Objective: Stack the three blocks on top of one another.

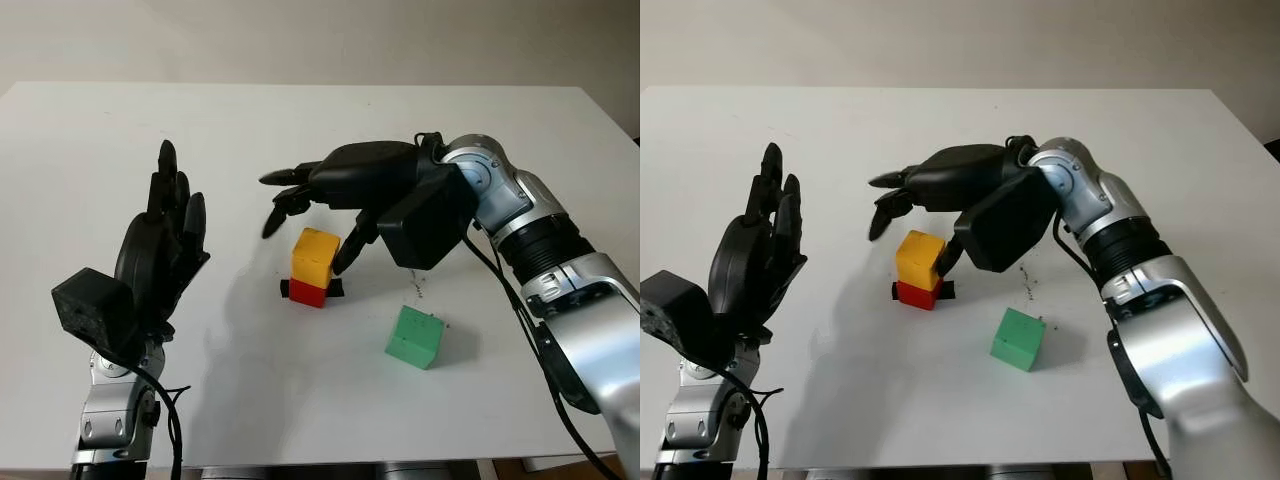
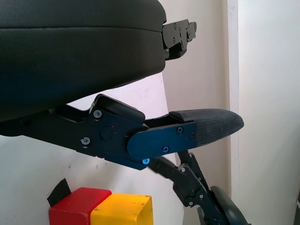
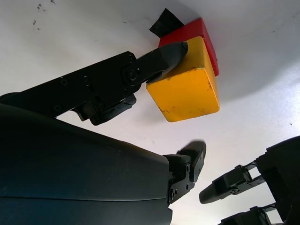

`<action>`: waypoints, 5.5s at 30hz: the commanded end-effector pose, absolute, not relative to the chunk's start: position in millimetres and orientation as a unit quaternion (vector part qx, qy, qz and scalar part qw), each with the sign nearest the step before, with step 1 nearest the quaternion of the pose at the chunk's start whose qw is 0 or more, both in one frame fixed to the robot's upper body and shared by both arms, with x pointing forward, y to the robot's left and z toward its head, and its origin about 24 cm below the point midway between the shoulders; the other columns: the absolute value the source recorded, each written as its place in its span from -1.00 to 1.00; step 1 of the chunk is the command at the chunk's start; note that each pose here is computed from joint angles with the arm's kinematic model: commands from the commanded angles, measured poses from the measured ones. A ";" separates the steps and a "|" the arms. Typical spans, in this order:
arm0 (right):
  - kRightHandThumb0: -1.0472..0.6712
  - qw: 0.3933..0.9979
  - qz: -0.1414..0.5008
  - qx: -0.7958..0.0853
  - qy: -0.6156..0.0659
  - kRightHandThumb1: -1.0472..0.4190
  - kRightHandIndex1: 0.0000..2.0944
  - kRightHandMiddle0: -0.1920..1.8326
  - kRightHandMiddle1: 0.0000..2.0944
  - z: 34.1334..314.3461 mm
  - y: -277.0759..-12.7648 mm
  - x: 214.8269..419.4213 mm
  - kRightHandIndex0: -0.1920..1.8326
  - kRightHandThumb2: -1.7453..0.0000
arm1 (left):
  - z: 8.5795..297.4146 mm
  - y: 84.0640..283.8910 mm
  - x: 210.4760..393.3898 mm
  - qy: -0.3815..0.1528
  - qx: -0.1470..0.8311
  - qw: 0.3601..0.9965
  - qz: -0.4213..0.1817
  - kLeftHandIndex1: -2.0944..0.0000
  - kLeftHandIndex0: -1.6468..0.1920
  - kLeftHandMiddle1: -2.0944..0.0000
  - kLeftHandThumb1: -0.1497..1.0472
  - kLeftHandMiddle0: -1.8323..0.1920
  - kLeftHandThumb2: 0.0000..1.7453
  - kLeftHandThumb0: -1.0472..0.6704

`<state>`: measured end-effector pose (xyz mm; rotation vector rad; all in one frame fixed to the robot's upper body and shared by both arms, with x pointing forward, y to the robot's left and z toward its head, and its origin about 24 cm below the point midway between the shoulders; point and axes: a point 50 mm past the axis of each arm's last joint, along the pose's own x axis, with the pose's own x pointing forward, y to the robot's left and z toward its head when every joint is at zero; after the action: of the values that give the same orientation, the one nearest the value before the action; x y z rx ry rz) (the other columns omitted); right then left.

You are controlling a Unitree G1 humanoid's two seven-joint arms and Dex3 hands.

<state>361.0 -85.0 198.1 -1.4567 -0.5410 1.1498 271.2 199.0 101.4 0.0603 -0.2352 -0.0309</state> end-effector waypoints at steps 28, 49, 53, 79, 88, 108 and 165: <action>-0.45 0.700 0.311 -0.592 -0.249 -0.82 -0.95 -0.60 -0.82 253.1 -247.2 278.7 -0.94 0.93 | 101.5 202.3 270.8 -0.120 0.026 0.992 -0.013 0.97 1.00 0.97 1.00 1.00 -0.31 -0.71; -0.42 0.647 0.365 -0.636 -0.212 -0.83 -0.96 -0.52 -0.93 215.9 -247.9 215.4 -0.97 0.95 | 108.7 203.7 280.5 -0.122 0.022 0.992 -0.021 0.97 1.00 0.96 1.00 0.99 -0.34 -0.75; -0.39 0.647 0.363 -0.628 -0.236 -0.79 -0.95 -0.53 -0.94 199.9 -241.8 219.2 -0.98 0.95 | 109.3 204.5 279.6 -0.122 0.022 0.992 -0.017 0.96 0.99 0.95 1.00 0.99 -0.33 -0.74; -0.40 0.572 0.396 -0.670 -0.259 -0.81 -0.95 -0.51 -0.94 163.2 -227.6 243.2 -0.98 0.93 | 108.3 204.1 273.0 -0.122 0.028 0.992 -0.027 0.98 1.00 0.97 1.00 1.00 -0.33 -0.71; -0.36 0.563 0.415 -0.667 -0.256 -0.81 -0.95 -0.45 -0.92 156.7 -216.8 251.1 -0.96 0.94 | 107.1 204.4 271.3 -0.122 0.031 0.992 -0.025 0.98 1.00 0.97 1.00 0.99 -0.33 -0.71; -0.33 0.569 0.421 -0.652 -0.270 -0.79 -0.93 -0.30 -0.83 161.3 -200.6 263.4 -0.89 0.94 | 105.6 203.2 269.6 -0.118 0.034 0.992 -0.026 1.00 1.00 0.97 1.00 1.00 -0.31 -0.69; -0.33 0.575 0.446 -0.631 -0.269 -0.66 -0.90 -0.20 -0.62 155.7 -191.7 266.8 -0.77 0.93 | 104.7 200.7 271.0 -0.120 0.036 0.992 -0.026 1.00 1.00 0.98 1.00 1.00 -0.31 -0.69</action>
<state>265.6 -192.6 152.0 -1.4932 -0.6014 1.0624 271.2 201.7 102.0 0.0706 -0.2231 -0.0475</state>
